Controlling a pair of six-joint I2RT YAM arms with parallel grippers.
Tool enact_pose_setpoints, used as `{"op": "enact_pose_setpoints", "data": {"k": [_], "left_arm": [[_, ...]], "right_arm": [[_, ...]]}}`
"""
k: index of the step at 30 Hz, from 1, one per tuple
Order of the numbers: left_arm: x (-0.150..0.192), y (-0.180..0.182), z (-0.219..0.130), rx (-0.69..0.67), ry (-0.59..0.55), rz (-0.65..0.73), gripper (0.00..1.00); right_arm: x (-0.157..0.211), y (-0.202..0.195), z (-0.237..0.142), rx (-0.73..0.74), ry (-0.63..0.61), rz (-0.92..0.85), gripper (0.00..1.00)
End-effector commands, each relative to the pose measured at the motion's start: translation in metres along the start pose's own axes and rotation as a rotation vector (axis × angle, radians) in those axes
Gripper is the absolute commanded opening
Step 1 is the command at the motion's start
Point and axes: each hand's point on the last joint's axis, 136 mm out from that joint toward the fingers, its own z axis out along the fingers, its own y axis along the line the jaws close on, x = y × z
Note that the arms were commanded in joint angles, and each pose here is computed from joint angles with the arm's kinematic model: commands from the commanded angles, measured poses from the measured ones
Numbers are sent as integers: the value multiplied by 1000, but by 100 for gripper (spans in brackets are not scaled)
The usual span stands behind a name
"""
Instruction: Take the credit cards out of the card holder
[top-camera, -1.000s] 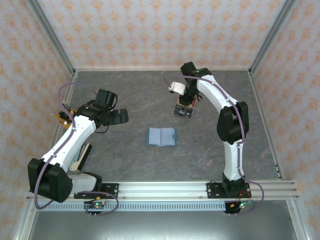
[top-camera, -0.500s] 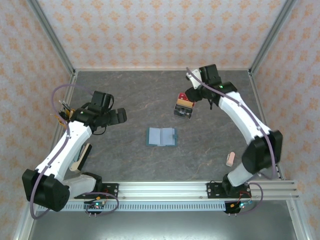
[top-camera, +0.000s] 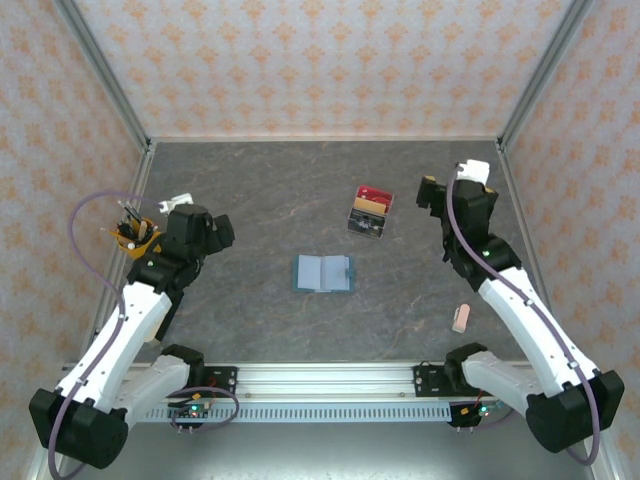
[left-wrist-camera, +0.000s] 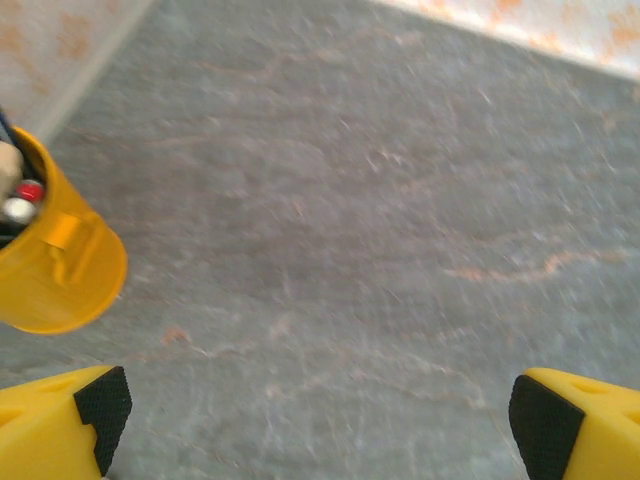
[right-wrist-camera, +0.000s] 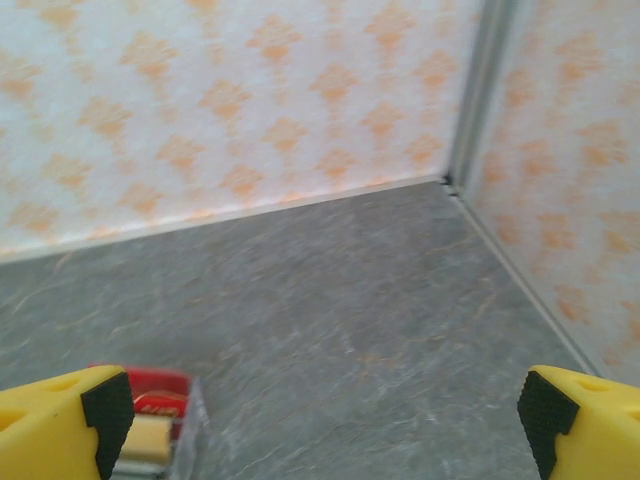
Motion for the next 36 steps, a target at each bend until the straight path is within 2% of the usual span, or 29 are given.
{"op": "enact_pose_setpoints", "data": {"k": [1, 4, 8, 13, 17, 23, 27, 36], "left_arm": [[-30, 25, 1, -138, -205, -41, 100], [-26, 30, 10, -177, -234, 8, 100], [-9, 22, 30, -145, -235, 121, 100], [3, 31, 48, -202, -293, 175, 100], [14, 36, 66, -213, -292, 214, 100], [24, 30, 85, -78, -314, 203, 100], [22, 23, 92, 54, -327, 165, 100], [19, 9, 107, 150, -356, 162, 100]], "right_arm": [[4, -34, 5, 173, -57, 107, 100], [23, -48, 16, 222, -68, 141, 100], [58, -68, 37, 274, -66, 186, 100], [106, -79, 68, 329, 43, 145, 100], [140, -74, 92, 316, 98, 91, 100], [156, -61, 113, 257, 121, 8, 100], [152, -47, 114, 157, 73, -36, 100], [166, -35, 117, 18, 42, -33, 100]]}}
